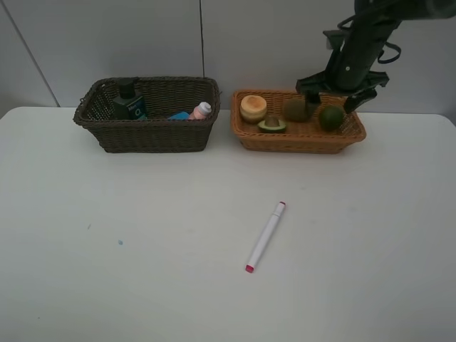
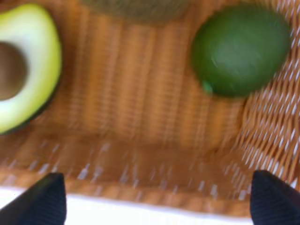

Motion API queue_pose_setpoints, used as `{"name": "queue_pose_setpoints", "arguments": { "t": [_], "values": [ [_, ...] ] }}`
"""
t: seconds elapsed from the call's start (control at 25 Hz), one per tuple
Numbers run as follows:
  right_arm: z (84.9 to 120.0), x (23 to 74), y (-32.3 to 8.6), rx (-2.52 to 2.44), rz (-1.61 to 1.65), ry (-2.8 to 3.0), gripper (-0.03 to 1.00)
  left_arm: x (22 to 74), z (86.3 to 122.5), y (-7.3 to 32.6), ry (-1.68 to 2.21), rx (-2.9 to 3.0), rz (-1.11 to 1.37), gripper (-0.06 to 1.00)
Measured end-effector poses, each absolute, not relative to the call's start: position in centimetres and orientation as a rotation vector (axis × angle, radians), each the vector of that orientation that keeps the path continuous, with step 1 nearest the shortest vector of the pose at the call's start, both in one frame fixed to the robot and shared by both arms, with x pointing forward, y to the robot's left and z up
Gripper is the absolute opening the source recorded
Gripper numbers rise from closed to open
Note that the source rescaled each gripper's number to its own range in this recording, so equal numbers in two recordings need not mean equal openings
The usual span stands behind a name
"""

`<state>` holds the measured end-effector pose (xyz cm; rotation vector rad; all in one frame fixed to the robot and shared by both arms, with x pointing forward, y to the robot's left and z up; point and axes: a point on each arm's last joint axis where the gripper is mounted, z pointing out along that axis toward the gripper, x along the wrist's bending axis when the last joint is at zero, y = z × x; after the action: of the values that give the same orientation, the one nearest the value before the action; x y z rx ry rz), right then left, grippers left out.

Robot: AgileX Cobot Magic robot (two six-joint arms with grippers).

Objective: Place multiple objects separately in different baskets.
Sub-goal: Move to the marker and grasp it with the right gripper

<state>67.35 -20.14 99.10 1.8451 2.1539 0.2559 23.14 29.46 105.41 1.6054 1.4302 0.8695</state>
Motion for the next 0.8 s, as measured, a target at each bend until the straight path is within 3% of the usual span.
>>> {"name": "queue_pose_setpoints", "arguments": {
  "t": [0.44, 0.8],
  "values": [
    [104.7, 62.7, -19.5, 2.158, 0.324, 2.175, 0.98, 23.1, 105.4, 29.5, 1.43, 1.605, 0.87, 0.91],
    [103.7, 55.3, -16.7, 2.177, 0.207, 2.321, 0.98, 23.1, 105.4, 29.5, 1.43, 1.605, 0.87, 0.91]
  ]
}}
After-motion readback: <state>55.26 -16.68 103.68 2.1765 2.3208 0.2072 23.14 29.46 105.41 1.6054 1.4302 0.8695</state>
